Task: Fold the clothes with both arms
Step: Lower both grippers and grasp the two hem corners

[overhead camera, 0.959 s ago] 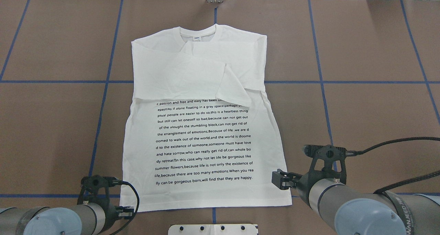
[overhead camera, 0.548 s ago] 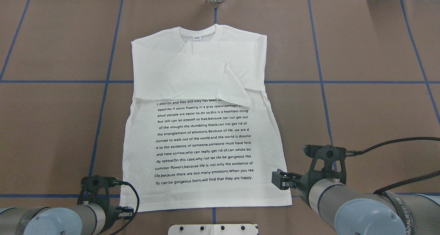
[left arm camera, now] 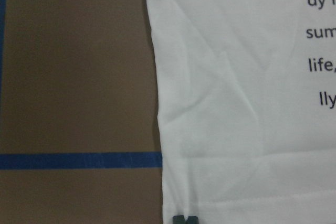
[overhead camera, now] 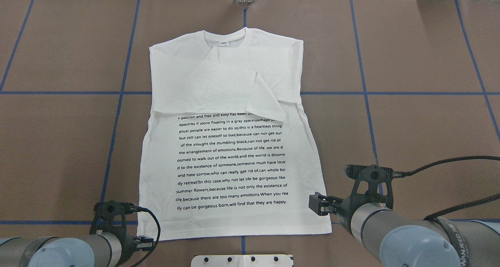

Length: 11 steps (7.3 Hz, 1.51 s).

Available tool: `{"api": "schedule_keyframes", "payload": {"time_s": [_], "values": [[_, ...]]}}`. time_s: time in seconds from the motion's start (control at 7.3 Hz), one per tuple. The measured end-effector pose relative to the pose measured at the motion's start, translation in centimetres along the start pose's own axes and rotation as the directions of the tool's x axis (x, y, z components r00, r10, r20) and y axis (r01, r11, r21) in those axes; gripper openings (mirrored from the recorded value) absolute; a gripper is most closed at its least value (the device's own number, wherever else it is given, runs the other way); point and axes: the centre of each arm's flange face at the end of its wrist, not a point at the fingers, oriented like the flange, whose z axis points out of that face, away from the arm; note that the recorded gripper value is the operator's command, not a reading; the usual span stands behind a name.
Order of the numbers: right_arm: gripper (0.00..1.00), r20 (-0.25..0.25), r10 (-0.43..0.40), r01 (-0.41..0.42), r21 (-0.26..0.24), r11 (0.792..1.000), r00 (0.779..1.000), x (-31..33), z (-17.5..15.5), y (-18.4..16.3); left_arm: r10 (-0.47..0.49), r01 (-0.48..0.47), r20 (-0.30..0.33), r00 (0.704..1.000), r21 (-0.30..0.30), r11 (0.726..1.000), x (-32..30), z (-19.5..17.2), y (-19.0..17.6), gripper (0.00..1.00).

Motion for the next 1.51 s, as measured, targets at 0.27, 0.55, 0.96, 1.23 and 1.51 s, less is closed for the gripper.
{"api": "schedule_keyframes", "payload": {"time_s": [0.27,0.55,0.96,1.23,1.51], "values": [[0.66,0.034,0.013,-0.015,0.039,0.999,0.999,0.8,2.7,1.4,-0.010,0.010,-0.053,0.999,0.005,1.000,1.1,-2.7,-0.6,0.00],[0.62,0.036,0.017,-0.020,0.075,0.997,0.999,2.3,4.3,4.1,-0.014,0.014,-0.090,0.996,0.006,1.000,1.8,-4.4,-0.8,0.00],[0.60,0.014,-0.023,0.022,0.108,0.994,1.000,2.8,6.3,7.7,-0.015,0.016,-0.107,0.994,0.006,1.000,2.1,-5.3,-0.9,0.00],[0.58,0.003,-0.035,0.035,0.114,0.993,0.999,2.9,7.3,9.1,-0.016,0.017,-0.111,0.994,0.006,1.000,2.2,-5.4,-0.9,0.00],[0.55,-0.001,-0.043,0.042,0.123,0.992,0.999,2.9,7.8,10.2,-0.016,0.017,-0.111,0.994,0.006,1.000,2.2,-5.4,-0.9,0.00]]}}
